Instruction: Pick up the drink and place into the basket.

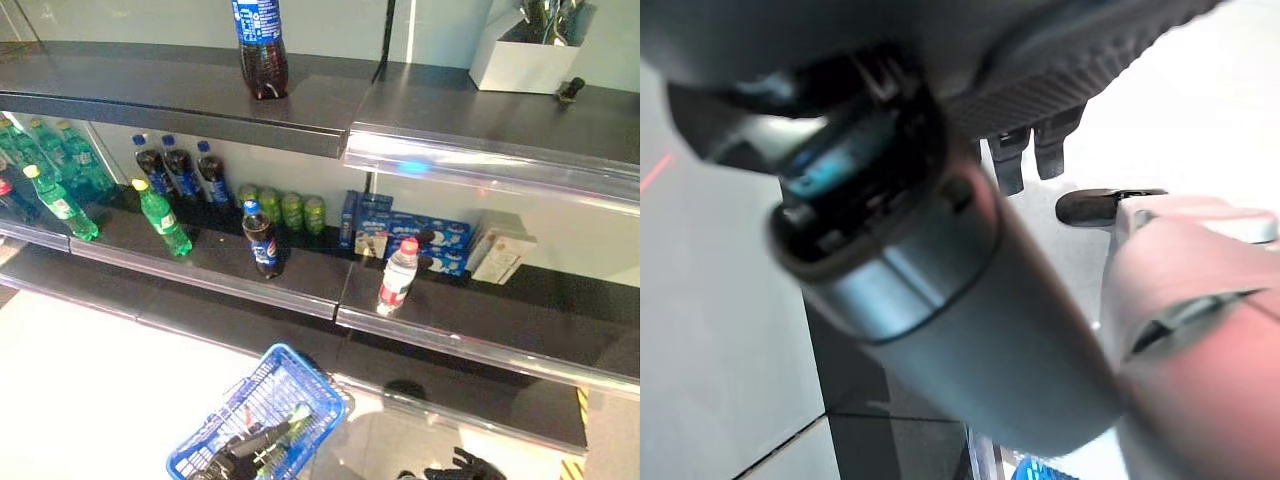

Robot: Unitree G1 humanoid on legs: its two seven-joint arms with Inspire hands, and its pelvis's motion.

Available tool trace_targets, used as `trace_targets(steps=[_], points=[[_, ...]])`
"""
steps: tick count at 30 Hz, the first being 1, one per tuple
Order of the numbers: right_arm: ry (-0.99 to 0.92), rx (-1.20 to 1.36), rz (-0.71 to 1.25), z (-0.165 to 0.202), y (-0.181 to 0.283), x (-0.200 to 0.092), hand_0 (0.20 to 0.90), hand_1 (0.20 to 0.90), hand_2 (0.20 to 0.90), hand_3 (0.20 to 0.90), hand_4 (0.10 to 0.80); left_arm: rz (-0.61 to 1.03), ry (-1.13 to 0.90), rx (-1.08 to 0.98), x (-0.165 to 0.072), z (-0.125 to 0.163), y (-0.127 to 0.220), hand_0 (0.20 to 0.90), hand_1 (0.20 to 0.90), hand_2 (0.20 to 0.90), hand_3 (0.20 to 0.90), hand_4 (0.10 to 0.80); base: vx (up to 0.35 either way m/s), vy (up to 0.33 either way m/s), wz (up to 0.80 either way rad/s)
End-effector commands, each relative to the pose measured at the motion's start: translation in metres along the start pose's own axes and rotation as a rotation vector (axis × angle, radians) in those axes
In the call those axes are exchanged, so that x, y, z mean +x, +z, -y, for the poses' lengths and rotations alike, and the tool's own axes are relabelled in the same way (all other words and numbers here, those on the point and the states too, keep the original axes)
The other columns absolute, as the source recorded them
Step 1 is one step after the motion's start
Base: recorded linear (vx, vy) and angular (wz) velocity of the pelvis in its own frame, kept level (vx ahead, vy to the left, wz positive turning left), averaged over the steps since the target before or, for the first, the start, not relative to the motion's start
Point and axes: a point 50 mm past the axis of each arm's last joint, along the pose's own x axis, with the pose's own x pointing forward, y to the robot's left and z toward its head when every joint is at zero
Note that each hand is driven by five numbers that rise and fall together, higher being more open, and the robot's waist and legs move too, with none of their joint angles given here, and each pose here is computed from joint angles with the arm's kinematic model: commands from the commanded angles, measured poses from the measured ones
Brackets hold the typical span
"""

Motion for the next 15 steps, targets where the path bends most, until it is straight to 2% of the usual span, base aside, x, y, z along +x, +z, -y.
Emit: trace_targets(steps=[1,8,11,15], points=[[-0.048,0.009,0.079,0.009,0.035,0.005,0.9,0.9,0.9,0.9,0.8,0.152,-0.164,0.074,0.006,0.024,0.049,0.3,0.3,0.3,0.2,0.1,-0.094,0.237,0.03],[-0.027,0.074,0.063,0.007,0.017,0.002,0.9,0.9,0.9,0.9,0.8,0.15,-0.17,0.097,0.001,0.018,0.059,0.3,0.3,0.3,0.2,0.1,-0.021,0.273,0.12],[-0.004,0.088,0.058,0.005,0.011,0.001,0.9,0.9,0.9,0.9,0.8,0.162,-0.174,0.025,-0.002,0.013,0.056,0.3,0.3,0.3,0.2,0.1,-0.058,0.337,-0.02],[0.01,0.058,0.027,0.0,0.004,0.001,0.9,0.9,0.9,0.9,0.8,0.176,-0.198,-0.051,-0.002,0.013,0.059,0.3,0.3,0.3,0.2,0.1,-0.045,0.182,0.01]])
